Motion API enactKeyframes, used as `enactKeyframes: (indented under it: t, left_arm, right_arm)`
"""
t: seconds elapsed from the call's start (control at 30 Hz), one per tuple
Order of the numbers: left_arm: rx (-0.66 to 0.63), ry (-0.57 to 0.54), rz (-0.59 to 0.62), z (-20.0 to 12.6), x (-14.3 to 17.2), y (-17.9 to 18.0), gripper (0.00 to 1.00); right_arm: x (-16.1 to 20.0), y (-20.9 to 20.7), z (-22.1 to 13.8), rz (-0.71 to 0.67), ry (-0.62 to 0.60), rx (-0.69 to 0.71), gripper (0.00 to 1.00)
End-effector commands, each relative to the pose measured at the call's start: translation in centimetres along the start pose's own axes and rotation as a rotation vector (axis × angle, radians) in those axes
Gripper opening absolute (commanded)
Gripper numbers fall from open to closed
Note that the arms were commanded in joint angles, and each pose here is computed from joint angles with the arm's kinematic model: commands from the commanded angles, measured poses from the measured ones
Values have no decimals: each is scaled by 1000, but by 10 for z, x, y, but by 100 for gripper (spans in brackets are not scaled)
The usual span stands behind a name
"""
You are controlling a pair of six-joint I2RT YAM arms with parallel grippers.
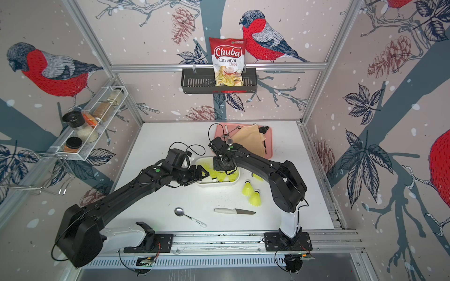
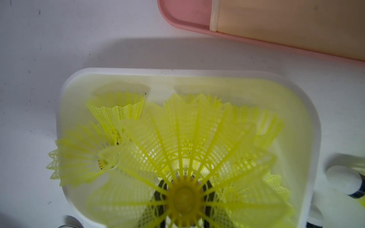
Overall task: Put the shuttlecocks into the storage box
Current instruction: Place the shuttlecock in the storage box.
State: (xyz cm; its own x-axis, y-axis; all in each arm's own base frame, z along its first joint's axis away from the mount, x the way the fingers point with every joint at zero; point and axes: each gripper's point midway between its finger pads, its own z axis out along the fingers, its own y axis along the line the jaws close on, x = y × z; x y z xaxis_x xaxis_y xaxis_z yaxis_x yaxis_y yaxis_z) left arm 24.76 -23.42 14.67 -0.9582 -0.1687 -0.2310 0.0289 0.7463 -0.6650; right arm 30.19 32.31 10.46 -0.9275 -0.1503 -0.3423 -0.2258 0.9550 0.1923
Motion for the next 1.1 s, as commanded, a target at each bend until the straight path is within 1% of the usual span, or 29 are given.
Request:
enactKeyframes:
  t: [0.0,0.23,0.47,0.57,0.67,0.73,0.83,1.07]
  left_arm:
    - [-2,-12,3,1,-3,-1,77]
    - [-1,-4,10,3,-4,-3,77]
    - [-1,-4,10,6,-7,-6,77]
    - [-2,-1,12,7,-7,-6,77]
    - [0,0,12,8,-8,-7,77]
    - [1,0,14,9,-9,-8,77]
    - [2,0,12,10,-10,-8,77]
    - [-3,1,10,9,-11,-9,77]
  right_arm:
    - [4,-2,-2,-5,9,14,30]
    - [8,-2,2,-8,24,18,30]
    - [12,-3,2,-22,35,30,37]
    - [14,-4,2,-24,39,34,38]
    - [14,-4,1,-24,40,33,43]
    - [14,-4,1,-24,40,35,45]
    - [13,-5,-3,-21,31,36,46]
    - [9,-5,-21,-13,8,31,51]
